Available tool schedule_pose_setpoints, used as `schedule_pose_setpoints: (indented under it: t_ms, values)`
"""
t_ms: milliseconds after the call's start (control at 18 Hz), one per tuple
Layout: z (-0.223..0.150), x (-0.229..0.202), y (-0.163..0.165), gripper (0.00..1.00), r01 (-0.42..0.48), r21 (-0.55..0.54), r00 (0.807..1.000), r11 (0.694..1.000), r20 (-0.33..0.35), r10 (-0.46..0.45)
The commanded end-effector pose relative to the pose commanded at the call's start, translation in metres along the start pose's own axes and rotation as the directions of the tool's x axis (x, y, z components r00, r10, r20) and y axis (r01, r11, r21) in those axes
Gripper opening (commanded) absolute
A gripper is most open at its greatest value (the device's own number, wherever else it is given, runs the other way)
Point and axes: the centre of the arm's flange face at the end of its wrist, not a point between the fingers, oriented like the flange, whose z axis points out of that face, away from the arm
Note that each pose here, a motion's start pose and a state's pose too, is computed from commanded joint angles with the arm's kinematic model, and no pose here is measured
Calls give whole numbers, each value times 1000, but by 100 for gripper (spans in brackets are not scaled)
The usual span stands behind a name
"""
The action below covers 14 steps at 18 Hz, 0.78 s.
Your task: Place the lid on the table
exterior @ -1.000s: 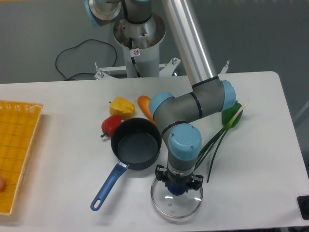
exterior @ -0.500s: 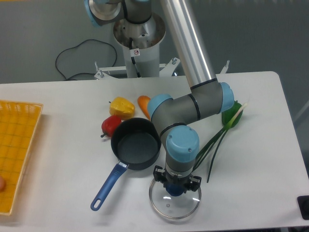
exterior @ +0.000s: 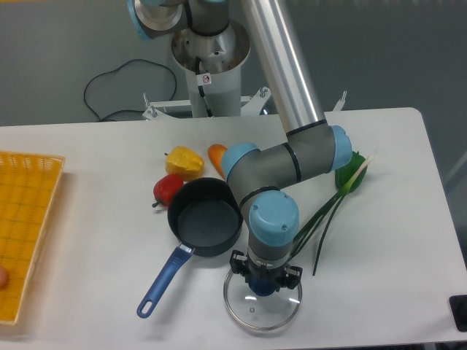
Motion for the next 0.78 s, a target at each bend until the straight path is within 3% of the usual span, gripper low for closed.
schedule_pose_setpoints:
  t_ms: [778]
  values:
    - [5,1,0,70,0,-6,1000,1000,-5,0]
